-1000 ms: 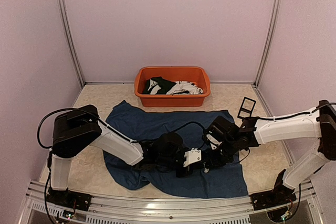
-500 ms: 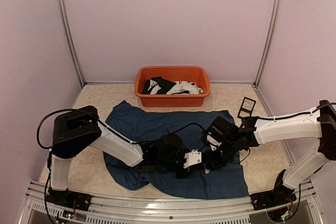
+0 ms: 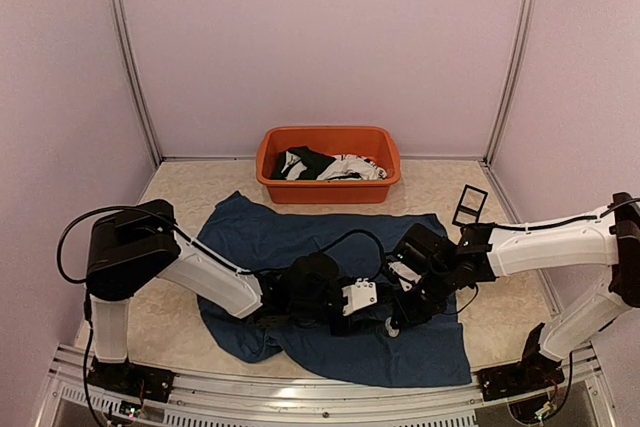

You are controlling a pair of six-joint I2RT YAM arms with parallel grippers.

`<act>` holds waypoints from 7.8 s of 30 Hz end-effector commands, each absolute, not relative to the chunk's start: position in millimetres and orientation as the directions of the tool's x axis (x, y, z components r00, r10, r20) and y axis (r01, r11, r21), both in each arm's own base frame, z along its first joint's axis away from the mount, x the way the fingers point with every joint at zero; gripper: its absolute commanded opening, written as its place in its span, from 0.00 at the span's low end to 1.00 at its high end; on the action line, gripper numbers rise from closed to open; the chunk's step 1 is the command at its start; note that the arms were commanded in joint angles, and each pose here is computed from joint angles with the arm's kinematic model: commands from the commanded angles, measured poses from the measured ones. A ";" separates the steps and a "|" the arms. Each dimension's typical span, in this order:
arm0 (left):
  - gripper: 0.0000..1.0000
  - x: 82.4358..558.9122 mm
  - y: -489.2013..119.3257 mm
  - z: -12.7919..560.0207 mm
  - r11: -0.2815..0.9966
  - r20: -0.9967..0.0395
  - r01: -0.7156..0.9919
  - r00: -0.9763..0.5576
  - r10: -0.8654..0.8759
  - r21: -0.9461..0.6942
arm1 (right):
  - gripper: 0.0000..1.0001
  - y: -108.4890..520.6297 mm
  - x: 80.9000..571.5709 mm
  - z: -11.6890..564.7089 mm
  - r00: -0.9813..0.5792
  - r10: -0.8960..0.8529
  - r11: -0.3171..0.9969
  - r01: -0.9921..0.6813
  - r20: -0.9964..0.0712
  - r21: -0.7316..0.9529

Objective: Pin the brooch onto the clothing
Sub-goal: Position the brooch on the flattened clothing.

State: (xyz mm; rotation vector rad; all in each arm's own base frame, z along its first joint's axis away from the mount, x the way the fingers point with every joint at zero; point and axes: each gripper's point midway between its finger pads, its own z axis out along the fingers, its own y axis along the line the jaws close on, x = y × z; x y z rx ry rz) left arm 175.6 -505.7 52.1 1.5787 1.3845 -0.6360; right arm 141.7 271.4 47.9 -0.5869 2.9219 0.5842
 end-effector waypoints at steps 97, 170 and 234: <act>0.60 156.0 -486.3 54.0 0.039 -0.873 0.972 0.188 0.449 0.230 | 0.00 295.1 134.3 84.2 -0.913 -0.342 0.776 -0.408 -0.224 0.481; 0.00 139.2 -491.7 92.7 0.063 -0.961 0.992 0.085 0.262 0.105 | 0.00 369.0 102.1 111.4 -0.796 -0.435 0.453 -0.598 -0.421 0.662; 0.00 135.6 -490.0 99.6 0.057 -0.963 0.993 0.082 0.258 0.100 | 0.00 297.8 194.7 168.6 -0.806 0.028 0.689 -0.413 -0.591 0.595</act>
